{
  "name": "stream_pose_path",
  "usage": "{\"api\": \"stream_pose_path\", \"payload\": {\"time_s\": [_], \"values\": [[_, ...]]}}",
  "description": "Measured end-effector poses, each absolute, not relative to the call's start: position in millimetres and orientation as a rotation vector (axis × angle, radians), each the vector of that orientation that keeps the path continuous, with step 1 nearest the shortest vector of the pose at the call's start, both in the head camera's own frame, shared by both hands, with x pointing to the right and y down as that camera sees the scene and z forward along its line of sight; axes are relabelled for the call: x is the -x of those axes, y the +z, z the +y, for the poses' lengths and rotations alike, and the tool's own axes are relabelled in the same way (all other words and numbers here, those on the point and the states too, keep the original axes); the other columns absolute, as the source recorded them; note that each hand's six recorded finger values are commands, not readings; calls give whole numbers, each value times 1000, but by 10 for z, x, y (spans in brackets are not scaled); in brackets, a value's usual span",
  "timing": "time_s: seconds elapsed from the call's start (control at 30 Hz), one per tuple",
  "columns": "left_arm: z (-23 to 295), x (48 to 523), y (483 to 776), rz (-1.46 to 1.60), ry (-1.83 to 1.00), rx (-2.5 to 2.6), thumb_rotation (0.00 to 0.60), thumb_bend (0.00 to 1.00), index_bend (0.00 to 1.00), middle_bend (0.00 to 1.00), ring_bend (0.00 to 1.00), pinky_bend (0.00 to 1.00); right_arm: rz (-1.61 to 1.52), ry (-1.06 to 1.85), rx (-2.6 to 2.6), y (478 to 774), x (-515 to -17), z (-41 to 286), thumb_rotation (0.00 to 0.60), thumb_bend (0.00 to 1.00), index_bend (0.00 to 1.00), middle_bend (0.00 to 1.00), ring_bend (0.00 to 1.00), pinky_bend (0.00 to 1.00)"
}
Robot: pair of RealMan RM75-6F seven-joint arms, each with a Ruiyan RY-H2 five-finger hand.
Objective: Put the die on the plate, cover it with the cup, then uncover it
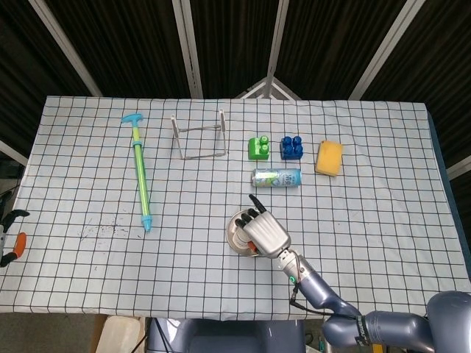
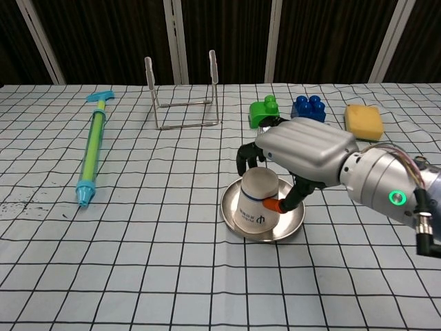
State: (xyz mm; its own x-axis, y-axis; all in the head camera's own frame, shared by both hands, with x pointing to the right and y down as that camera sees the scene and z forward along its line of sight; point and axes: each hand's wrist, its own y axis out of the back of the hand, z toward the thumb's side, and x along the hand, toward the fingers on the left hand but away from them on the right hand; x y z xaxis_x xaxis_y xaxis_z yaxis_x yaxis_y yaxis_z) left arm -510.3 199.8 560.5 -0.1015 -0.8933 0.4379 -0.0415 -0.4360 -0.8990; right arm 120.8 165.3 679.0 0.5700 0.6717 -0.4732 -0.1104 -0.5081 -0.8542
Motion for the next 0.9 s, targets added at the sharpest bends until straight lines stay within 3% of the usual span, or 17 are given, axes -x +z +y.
{"api": "stream_pose_path", "payload": {"time_s": [0.4, 0.9], "values": [[1991, 5095, 5633, 1040, -1623, 1490, 600, 674, 309, 0, 0, 95, -547, 1101, 1857, 7010, -1364, 1295, 600, 404, 559, 578, 312, 0], [1996, 5080, 5641, 1038, -1627, 1482, 600, 673, 311, 0, 0, 95, -604, 1065, 1823, 7020, -1453, 1190, 600, 403, 559, 578, 312, 0]]}}
